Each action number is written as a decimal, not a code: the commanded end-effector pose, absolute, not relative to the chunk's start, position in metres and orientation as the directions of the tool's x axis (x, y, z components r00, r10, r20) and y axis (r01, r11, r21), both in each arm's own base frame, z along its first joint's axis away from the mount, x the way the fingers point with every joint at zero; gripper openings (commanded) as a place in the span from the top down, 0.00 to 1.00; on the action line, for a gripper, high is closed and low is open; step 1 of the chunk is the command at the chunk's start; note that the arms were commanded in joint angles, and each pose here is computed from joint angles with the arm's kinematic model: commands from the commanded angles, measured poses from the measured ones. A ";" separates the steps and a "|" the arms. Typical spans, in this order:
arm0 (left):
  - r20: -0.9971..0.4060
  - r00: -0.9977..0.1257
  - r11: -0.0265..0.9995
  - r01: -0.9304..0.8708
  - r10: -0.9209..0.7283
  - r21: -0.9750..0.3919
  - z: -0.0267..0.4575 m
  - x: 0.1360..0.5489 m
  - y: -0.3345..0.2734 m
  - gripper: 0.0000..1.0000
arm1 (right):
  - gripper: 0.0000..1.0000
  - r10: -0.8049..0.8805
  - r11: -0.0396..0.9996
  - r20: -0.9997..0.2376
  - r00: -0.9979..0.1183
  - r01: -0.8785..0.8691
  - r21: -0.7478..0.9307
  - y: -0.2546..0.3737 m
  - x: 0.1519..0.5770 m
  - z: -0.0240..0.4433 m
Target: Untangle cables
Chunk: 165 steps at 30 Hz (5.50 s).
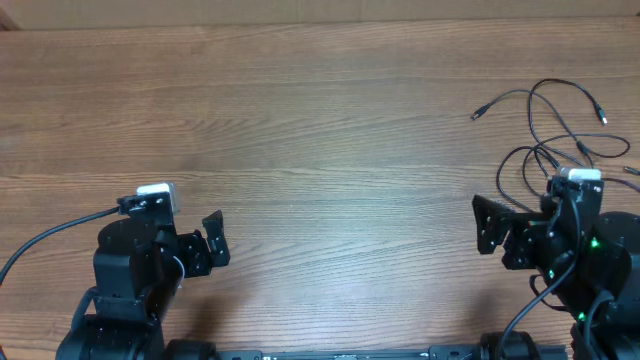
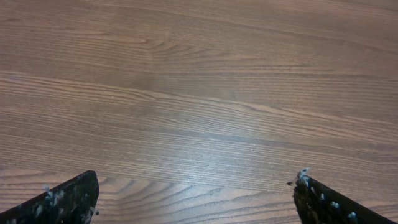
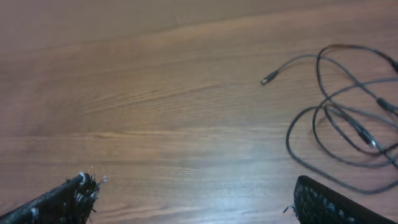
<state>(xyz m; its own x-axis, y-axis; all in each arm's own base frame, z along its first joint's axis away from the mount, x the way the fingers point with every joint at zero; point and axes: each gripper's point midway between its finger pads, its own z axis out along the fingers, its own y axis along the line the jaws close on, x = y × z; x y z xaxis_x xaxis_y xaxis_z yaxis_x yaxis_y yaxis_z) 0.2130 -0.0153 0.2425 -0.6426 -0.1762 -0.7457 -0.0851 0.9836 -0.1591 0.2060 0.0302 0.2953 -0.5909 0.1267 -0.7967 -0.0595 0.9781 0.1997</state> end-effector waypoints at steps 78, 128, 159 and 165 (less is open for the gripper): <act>-0.737 -0.649 0.981 -0.091 -0.188 -0.171 0.238 0.213 -0.016 0.00 | 0.00 -0.068 0.976 -0.998 0.003 -0.206 -0.067 0.038 0.243 0.173; -0.997 -0.074 0.999 0.049 -0.012 -0.015 0.157 0.246 -0.008 0.00 | 0.00 -0.068 0.976 -0.998 0.003 -0.206 -0.067 0.038 0.243 0.173; -0.997 -0.074 0.999 0.049 -0.012 -0.015 0.157 0.246 -0.008 0.00 | 0.00 -0.068 0.976 -0.998 0.003 -0.206 -0.067 0.038 0.243 0.173; -0.997 -0.074 0.999 0.049 -0.012 -0.015 0.157 0.246 -0.008 0.00 | 0.00 -0.068 0.976 -0.998 0.003 -0.206 -0.067 0.038 0.243 0.173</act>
